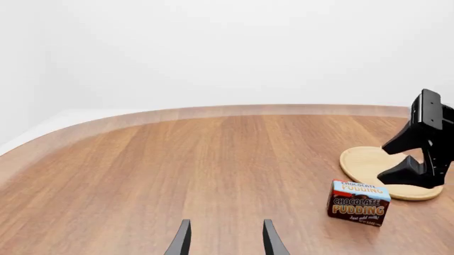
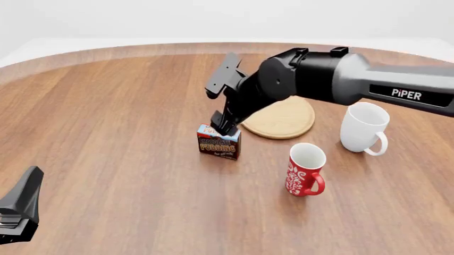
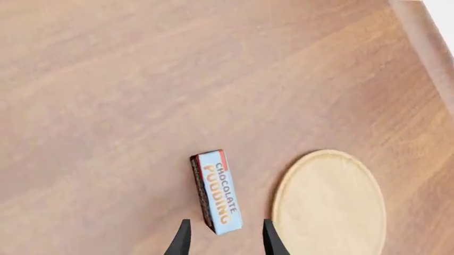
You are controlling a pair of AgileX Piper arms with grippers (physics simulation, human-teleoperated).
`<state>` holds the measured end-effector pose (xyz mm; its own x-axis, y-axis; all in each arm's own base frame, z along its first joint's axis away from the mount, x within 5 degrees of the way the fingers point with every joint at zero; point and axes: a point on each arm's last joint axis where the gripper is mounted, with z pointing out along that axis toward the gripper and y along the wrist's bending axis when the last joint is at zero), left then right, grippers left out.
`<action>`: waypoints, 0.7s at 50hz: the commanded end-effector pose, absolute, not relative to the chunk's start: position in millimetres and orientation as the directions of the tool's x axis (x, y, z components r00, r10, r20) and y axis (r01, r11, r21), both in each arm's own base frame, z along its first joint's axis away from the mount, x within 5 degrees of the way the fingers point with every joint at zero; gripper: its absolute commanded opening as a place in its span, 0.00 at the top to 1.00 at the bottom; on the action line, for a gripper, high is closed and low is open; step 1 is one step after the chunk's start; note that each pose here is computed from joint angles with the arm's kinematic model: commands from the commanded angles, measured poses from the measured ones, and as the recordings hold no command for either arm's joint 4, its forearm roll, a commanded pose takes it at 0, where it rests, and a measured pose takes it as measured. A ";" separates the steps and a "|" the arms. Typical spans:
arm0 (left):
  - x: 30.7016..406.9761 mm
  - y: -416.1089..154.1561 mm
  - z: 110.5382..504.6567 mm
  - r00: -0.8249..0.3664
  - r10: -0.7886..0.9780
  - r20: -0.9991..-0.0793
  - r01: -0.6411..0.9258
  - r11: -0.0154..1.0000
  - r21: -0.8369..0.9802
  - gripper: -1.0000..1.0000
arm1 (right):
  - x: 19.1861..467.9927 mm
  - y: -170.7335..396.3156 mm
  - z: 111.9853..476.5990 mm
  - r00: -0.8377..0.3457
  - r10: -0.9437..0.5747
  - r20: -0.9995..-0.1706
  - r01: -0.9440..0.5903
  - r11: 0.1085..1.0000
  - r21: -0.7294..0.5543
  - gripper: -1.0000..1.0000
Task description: Put the chocolate pudding to the left of the plate.
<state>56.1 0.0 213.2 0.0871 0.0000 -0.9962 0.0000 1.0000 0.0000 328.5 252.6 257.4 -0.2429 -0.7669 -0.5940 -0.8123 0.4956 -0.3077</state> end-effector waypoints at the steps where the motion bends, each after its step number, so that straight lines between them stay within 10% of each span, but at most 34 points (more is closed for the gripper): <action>1: 56.1 0.0 213.2 0.087 0.000 -0.996 0.000 1.000 0.000 0.00 | 331.6 259.3 240.5 -0.258 -0.770 -0.583 -0.818 0.495 -0.292 0.00; 35: 56.1 0.0 213.2 0.087 0.000 -0.996 0.000 1.000 0.000 0.00 | 338.8 255.7 214.2 -0.301 -0.769 -0.564 -0.813 0.516 -0.271 0.00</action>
